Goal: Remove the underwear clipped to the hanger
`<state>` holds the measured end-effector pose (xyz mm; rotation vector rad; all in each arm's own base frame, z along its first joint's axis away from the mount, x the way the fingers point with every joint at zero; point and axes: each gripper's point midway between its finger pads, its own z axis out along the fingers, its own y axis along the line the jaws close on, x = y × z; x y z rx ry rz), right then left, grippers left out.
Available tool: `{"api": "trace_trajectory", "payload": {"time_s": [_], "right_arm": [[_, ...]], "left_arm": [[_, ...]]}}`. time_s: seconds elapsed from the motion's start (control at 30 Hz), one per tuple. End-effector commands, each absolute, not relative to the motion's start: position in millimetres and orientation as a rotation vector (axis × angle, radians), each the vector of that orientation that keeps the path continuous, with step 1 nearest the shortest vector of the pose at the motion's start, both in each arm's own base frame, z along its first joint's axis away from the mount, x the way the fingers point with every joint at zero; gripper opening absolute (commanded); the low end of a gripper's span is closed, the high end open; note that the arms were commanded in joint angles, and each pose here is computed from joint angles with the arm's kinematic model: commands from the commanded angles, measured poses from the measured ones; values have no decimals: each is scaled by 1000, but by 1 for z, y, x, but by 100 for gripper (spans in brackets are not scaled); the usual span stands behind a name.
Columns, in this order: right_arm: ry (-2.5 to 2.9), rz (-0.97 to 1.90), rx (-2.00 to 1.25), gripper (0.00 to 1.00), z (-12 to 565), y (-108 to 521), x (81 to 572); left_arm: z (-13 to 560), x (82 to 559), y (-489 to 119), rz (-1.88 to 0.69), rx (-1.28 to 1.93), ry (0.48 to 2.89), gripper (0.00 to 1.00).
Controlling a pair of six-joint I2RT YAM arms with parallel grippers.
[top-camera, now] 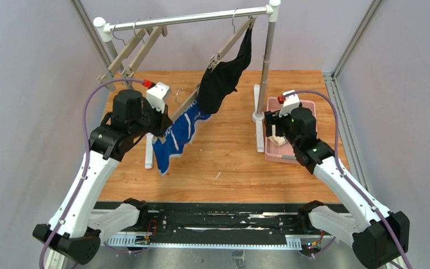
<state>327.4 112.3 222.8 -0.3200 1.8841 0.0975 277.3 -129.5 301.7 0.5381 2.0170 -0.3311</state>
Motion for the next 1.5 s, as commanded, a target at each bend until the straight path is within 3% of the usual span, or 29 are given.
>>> {"api": "trace_trajectory", "payload": {"time_s": [0.0, 0.2, 0.43, 0.7, 0.97, 1.47], "right_arm": [[1855, 192, -369, 80, 226, 134, 330], [1784, 390, -513, 90, 249, 169, 329], [1623, 733, -728, 92, 291, 218, 301], [1356, 1025, -1026, 92, 346, 245, 229], [1215, 1266, -1223, 92, 361, 251, 178], [1282, 1430, -1258, 87, 337, 261, 193]], "left_arm": [[282, 230, -138, -480, 616, 2080, 0], [268, 173, -148, -681, 720, 2124, 0], [280, 129, -159, -863, 833, 2027, 0], [277, 124, -172, -969, 959, 1988, 0], [284, 129, -176, -956, 1028, 1934, 0], [312, 121, -183, -1014, 1083, 1820, 0]]}}
